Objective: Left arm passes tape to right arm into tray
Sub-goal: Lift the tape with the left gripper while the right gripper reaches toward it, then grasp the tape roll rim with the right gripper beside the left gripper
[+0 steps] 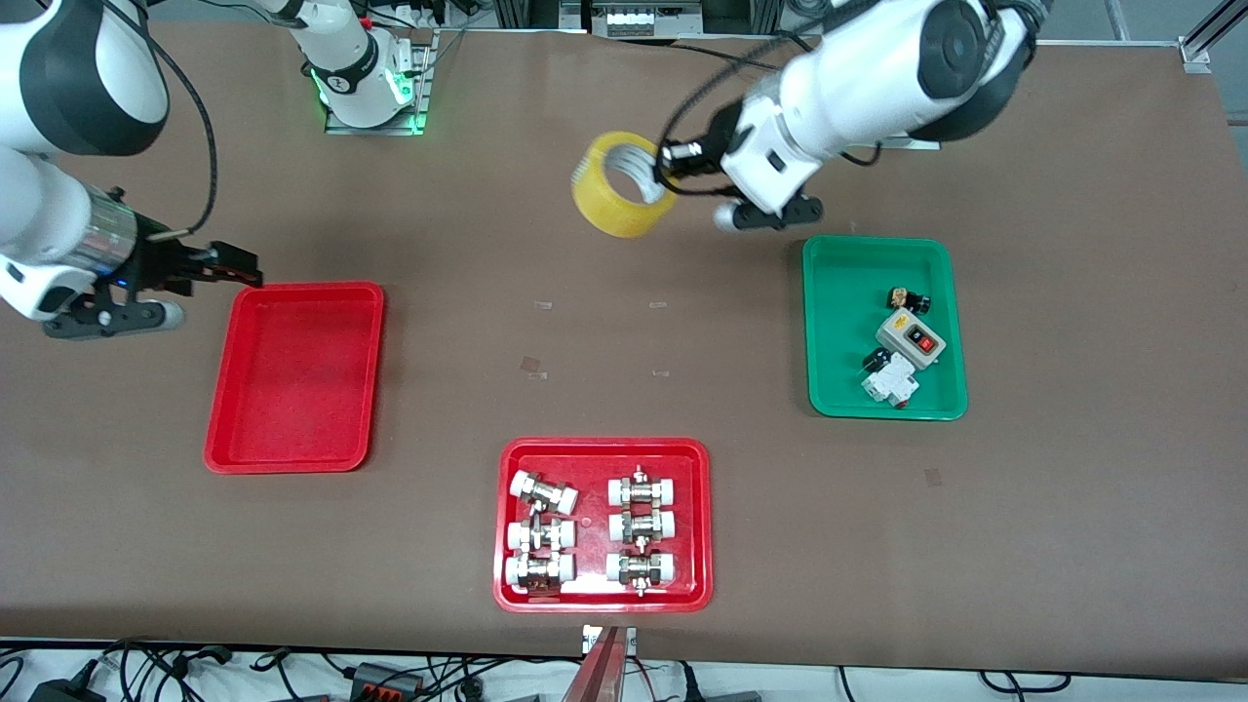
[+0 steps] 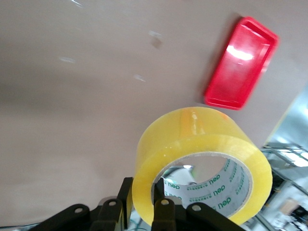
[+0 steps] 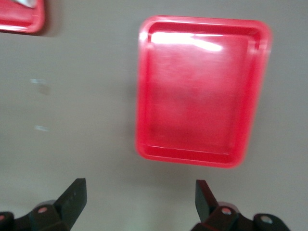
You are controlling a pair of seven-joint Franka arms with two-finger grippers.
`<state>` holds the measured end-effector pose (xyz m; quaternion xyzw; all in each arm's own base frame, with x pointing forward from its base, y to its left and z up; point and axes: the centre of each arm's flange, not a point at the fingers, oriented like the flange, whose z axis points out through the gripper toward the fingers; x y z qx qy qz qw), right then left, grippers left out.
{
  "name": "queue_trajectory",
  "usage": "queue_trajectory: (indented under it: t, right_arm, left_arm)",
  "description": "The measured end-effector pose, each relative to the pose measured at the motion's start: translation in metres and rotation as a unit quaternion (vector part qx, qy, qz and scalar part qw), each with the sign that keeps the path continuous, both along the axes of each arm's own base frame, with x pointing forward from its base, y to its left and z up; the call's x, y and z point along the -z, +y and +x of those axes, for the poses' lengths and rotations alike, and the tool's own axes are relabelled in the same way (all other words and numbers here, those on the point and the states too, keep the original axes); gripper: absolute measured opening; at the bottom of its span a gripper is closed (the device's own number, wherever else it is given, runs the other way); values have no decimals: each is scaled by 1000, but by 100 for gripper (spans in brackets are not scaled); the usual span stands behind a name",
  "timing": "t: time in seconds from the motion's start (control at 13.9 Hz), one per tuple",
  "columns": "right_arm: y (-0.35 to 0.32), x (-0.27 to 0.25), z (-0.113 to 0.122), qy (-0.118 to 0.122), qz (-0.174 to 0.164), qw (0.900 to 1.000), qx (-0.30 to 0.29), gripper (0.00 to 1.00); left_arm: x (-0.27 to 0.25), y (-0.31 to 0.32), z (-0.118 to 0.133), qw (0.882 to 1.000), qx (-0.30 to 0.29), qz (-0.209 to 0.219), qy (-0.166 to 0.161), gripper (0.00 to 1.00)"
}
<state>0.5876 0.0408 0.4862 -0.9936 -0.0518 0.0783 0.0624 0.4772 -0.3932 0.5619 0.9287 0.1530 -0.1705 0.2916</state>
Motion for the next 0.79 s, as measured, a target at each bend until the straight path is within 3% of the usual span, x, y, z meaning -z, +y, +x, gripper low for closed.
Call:
queue_trajectory:
  t: [0.22, 0.43, 0.58, 0.79]
  right_arm:
    - [41, 12, 6, 13, 60, 998, -6, 100]
    - [82, -6, 7, 4, 122, 992, -14, 100]
    - [103, -24, 7, -2, 186, 982, -11, 100]
    - [129, -46, 6, -1, 280, 960, -4, 100]
  left_arm:
    - [-27, -36, -16, 999, -24, -29, -15, 21]
    - [-24, -40, -12, 999, -37, -36, -18, 21]
    - [-19, -38, -7, 998, -40, -35, -14, 21]
    - [-10, -36, -1, 998, -43, -33, -6, 21]
